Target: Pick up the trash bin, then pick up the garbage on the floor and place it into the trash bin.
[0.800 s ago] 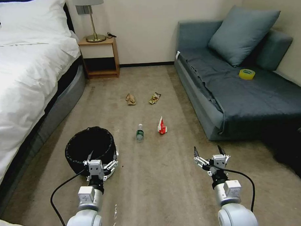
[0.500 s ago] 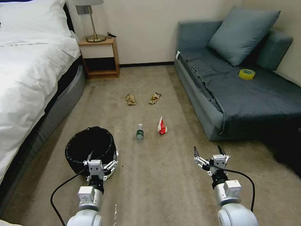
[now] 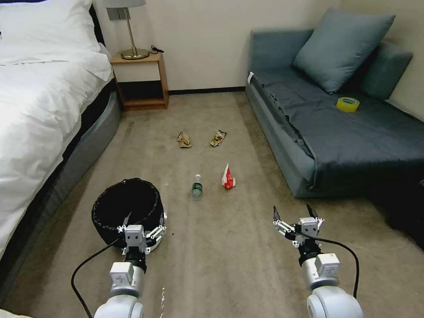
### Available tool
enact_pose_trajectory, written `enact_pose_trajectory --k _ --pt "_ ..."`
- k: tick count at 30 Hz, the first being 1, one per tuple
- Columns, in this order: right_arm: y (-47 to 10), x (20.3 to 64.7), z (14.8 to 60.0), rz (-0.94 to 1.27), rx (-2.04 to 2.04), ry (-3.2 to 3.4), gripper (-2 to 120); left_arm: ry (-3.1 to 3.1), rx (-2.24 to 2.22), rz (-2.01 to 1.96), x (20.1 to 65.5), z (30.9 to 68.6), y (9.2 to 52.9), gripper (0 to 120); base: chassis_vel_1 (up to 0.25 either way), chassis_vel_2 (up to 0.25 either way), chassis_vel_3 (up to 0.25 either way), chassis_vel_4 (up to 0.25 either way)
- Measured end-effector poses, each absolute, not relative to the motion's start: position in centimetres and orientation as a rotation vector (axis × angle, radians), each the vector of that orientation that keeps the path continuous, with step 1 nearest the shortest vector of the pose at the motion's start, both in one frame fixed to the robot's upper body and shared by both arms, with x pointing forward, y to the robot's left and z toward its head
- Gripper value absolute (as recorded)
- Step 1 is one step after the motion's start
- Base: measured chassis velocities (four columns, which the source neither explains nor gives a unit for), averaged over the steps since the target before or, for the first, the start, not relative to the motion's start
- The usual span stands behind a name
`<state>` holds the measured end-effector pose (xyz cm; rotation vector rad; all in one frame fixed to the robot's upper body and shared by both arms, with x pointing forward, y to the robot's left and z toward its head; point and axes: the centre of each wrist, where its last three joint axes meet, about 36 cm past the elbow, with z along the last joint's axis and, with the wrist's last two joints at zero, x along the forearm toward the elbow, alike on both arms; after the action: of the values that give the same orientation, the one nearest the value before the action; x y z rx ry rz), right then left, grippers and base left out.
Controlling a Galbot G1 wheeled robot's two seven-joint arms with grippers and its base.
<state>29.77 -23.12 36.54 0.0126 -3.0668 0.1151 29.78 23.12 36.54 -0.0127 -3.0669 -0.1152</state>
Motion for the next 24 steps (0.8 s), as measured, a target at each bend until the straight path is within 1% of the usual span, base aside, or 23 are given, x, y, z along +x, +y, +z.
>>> enact_pose_trajectory --k 18,21,24 --pt "-23.2 29.8 36.8 0.112 0.011 -3.073 100 -3.065 -0.010 -0.114 29.8 36.6 23.2 100 0.000 0.000 0.000 0.000" --pt "-23.5 30.2 38.9 0.090 -0.001 -3.109 100 -3.063 0.015 -0.098 29.9 37.8 23.3 100 0.000 0.000 0.000 0.000" --pt "-24.1 30.5 43.9 0.032 -0.014 -3.197 100 -3.063 0.093 -0.034 29.8 42.2 23.9 100 0.000 0.000 0.000 0.000"
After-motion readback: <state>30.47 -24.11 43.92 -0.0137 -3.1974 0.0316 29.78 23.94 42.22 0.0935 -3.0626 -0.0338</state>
